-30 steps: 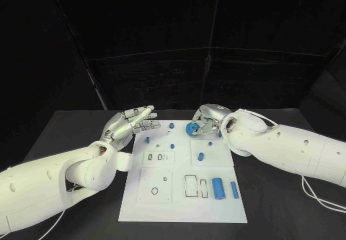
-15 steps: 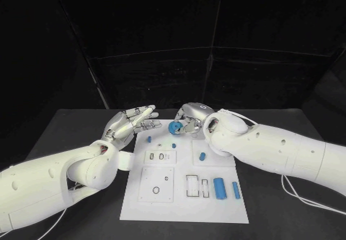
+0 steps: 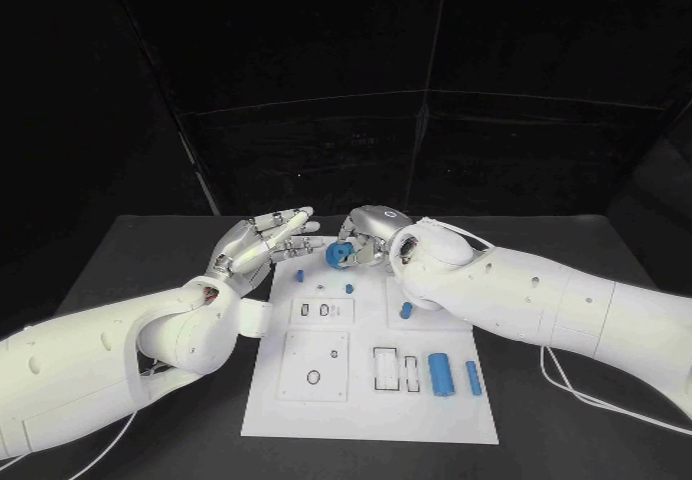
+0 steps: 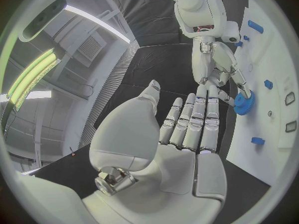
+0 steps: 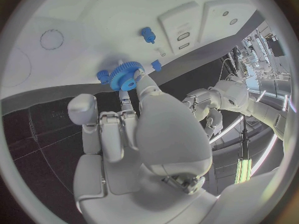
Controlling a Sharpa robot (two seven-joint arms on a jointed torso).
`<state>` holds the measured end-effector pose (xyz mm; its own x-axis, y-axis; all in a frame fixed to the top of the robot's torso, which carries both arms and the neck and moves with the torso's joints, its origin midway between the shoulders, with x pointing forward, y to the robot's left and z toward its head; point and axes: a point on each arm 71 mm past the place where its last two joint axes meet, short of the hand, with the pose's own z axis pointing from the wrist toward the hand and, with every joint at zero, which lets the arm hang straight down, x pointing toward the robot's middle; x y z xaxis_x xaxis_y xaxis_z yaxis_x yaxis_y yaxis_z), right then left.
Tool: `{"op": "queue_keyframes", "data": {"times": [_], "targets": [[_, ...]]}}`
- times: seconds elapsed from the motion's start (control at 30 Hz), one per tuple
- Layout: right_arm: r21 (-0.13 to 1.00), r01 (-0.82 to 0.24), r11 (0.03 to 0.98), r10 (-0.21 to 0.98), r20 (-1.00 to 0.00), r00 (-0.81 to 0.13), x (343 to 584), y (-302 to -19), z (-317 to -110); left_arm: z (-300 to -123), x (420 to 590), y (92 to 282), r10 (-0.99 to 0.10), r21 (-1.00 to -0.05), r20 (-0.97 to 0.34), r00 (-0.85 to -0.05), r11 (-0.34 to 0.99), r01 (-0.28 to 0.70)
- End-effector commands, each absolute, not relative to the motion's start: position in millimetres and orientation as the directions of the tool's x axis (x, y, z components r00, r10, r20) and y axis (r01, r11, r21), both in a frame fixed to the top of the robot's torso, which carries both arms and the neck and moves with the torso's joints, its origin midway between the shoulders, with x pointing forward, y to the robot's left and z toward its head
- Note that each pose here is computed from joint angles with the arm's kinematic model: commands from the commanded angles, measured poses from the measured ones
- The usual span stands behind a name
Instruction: Assemble the parts on the task board
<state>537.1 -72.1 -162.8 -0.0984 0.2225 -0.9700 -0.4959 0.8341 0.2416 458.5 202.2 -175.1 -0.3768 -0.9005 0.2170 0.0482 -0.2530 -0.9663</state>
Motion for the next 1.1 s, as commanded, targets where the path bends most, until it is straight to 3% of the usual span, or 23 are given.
{"op": "queue_keyframes", "data": {"times": [0.03, 1.1], "targets": [[0.215, -0.511, 0.832, 0.177, -0.976, -0.123, 537.6, -68.8, -166.1, -173.2, 458.2, 200.6, -0.895, -0.965, 0.216, -0.39, -0.257, 0.057], [0.195, -0.473, 0.859, 0.139, -0.979, -0.152, 542.0, -70.9, -173.5, -173.4, 458.5, 201.1, -0.897, -0.965, 0.214, -0.386, -0.255, 0.056]]}}
